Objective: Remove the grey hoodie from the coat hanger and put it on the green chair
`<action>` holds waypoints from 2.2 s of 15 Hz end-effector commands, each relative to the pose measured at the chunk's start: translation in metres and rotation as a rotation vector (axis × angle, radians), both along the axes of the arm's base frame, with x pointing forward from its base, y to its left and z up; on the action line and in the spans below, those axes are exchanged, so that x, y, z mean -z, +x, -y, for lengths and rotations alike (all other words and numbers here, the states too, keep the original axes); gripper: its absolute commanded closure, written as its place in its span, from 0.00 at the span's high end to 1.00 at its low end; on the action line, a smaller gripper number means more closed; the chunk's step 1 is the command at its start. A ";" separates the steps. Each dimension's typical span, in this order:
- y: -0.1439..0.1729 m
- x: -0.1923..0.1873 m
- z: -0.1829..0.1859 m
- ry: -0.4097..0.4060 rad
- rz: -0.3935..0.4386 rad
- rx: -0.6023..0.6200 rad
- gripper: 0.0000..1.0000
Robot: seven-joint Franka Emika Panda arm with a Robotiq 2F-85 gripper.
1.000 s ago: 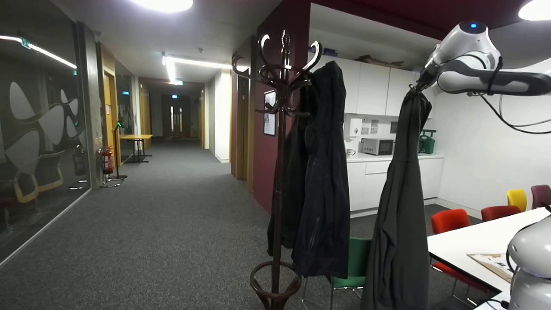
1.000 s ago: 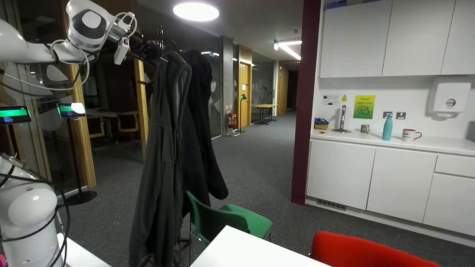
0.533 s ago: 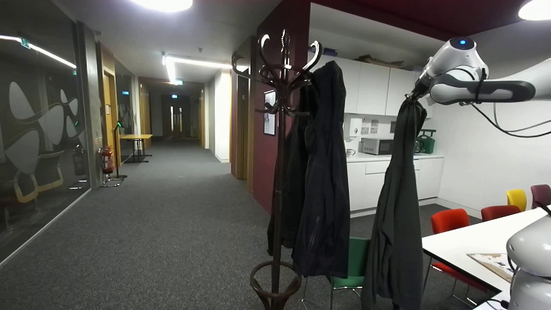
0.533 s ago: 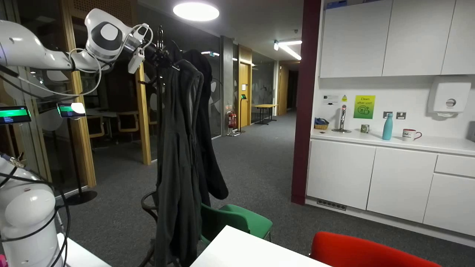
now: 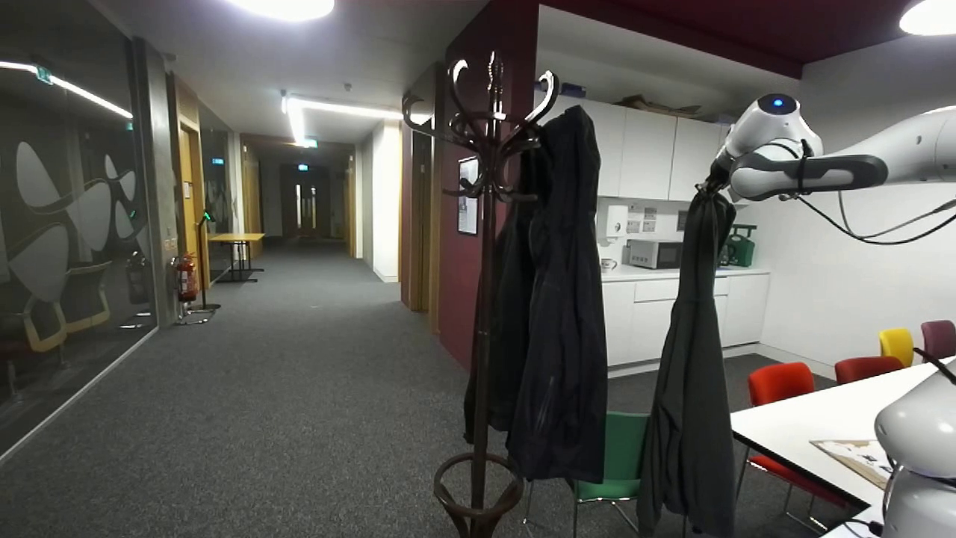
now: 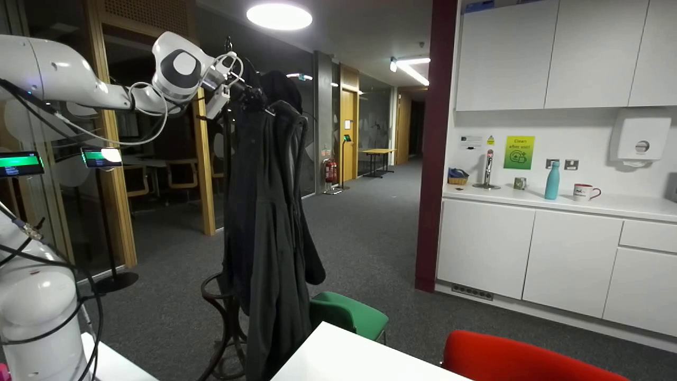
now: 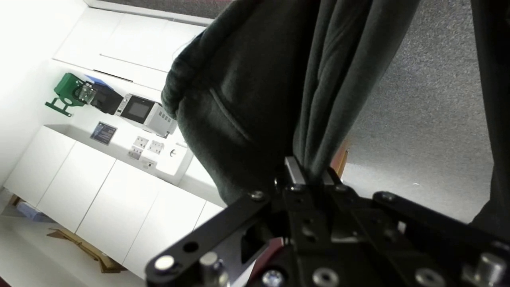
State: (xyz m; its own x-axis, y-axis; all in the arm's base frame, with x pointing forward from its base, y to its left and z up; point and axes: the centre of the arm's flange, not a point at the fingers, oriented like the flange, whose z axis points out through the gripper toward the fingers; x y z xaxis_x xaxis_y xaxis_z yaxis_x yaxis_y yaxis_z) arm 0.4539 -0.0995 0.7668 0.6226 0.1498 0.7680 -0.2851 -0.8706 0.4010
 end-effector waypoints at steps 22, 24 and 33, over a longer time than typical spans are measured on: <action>0.078 -0.007 0.050 -0.010 0.093 0.145 0.02; 0.094 -0.010 0.056 -0.024 0.115 0.179 0.02; 0.159 0.043 0.036 -0.070 0.072 0.130 0.02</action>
State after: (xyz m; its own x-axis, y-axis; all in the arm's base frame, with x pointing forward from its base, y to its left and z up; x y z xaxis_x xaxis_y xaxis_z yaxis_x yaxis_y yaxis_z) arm 0.5911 -0.1442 0.7189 0.6141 0.0840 0.7848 -0.4470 -0.7825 0.4335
